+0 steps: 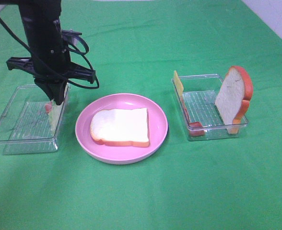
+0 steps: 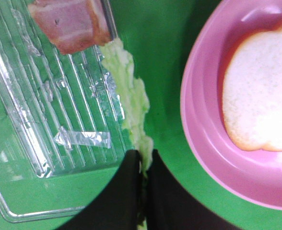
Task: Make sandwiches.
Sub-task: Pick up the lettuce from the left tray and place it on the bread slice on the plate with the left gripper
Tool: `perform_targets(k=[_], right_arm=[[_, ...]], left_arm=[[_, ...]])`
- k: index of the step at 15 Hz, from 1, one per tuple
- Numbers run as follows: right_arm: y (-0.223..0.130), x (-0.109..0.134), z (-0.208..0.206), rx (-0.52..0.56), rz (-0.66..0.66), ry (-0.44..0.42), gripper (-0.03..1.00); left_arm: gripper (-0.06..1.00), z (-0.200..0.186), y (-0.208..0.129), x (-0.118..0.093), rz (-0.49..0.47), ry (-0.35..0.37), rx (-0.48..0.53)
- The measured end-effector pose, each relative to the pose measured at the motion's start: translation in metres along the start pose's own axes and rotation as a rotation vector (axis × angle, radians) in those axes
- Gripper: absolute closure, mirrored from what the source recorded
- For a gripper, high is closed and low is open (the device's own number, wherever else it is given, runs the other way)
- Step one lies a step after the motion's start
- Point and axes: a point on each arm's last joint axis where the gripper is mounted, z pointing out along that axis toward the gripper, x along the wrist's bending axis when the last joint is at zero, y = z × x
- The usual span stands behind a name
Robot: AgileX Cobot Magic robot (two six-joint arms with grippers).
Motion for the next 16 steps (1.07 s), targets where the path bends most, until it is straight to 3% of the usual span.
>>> perform_targets(k=[3, 5, 10, 14, 16], right_arm=[[0.000, 0.000, 0.000, 0.000, 0.000, 0.000, 0.05], [0.000, 0.000, 0.000, 0.000, 0.000, 0.000, 0.05], [0.000, 0.000, 0.000, 0.000, 0.000, 0.000, 0.05], [0.000, 0.000, 0.000, 0.000, 0.000, 0.000, 0.05], [0.000, 0.000, 0.000, 0.000, 0.000, 0.000, 0.05]], left_arm=[[0.94, -0.028, -0.005, 0.000, 0.008, -0.051, -0.053], [0.94, -0.051, -0.014, -0.013, 0.064, -0.157, -0.081], [0.94, -0.067, -0.023, -0.073, 0.218, -0.556, -0.149], [0.94, -0.045, -0.011, -0.091, 0.228, -0.700, -0.171], [0.94, -0.030, -0.006, -0.097, 0.239, -0.739, -0.184]])
